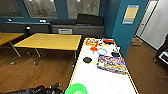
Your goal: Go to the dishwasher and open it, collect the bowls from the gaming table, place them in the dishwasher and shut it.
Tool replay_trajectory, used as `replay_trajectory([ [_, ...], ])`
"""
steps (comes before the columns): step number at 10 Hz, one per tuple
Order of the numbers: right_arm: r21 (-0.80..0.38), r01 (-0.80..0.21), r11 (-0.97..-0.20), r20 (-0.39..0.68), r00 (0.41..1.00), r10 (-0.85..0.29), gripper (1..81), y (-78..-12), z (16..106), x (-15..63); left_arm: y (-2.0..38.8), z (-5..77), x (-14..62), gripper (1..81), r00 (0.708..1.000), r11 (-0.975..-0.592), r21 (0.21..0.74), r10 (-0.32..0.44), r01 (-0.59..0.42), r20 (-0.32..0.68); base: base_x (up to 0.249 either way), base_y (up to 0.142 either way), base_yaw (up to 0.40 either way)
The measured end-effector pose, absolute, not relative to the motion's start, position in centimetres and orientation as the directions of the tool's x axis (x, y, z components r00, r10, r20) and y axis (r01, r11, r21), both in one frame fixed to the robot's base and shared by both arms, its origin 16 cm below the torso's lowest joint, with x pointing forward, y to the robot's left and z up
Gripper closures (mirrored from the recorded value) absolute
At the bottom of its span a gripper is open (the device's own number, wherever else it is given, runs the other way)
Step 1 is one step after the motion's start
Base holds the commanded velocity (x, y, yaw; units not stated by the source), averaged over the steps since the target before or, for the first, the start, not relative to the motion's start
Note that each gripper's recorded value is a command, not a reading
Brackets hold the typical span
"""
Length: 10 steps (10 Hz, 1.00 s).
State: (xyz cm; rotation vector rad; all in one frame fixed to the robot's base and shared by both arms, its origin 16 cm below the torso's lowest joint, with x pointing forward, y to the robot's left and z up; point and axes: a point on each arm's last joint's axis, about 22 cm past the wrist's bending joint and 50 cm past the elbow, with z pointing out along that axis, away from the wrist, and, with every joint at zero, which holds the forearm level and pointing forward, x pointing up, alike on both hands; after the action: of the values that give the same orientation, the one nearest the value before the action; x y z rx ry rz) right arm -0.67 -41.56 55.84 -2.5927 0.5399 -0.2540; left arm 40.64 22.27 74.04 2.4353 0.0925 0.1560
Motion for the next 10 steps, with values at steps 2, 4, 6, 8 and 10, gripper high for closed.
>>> replay_trajectory([
  [2,-0.474,-0.330,-0.816,0.069,0.910,-0.408,81.1,-42.1,56.0,-2.3,24.8,72.1,34.1,81.1,0.991,-0.762,0.640,0.131,0.093,0.013,0.000,0.000,0.000],
  [4,-0.468,-0.332,-0.819,0.064,0.912,-0.406,81.1,-42.2,55.9,-3.0,27.8,71.5,29.0,81.1,0.986,-0.761,0.634,0.168,0.137,-0.012,0.000,0.000,0.000],
  [6,-0.477,-0.329,-0.815,0.062,0.913,-0.404,81.1,-41.4,55.6,-3.3,29.2,70.5,24.2,81.1,0.978,-0.751,0.635,0.202,0.181,-0.040,0.000,0.000,0.000],
  [8,-0.475,-0.330,-0.816,0.053,0.914,-0.401,81.1,-40.9,55.3,-4.1,30.7,69.1,20.1,81.1,0.969,-0.745,0.631,0.243,0.217,-0.046,0.000,0.000,0.000],
  [10,-0.477,-0.337,-0.812,0.047,0.913,-0.406,81.1,-40.5,55.2,-4.4,33.5,66.9,16.1,81.1,0.959,-0.765,0.589,0.278,0.260,-0.061,0.000,0.000,0.000],
])
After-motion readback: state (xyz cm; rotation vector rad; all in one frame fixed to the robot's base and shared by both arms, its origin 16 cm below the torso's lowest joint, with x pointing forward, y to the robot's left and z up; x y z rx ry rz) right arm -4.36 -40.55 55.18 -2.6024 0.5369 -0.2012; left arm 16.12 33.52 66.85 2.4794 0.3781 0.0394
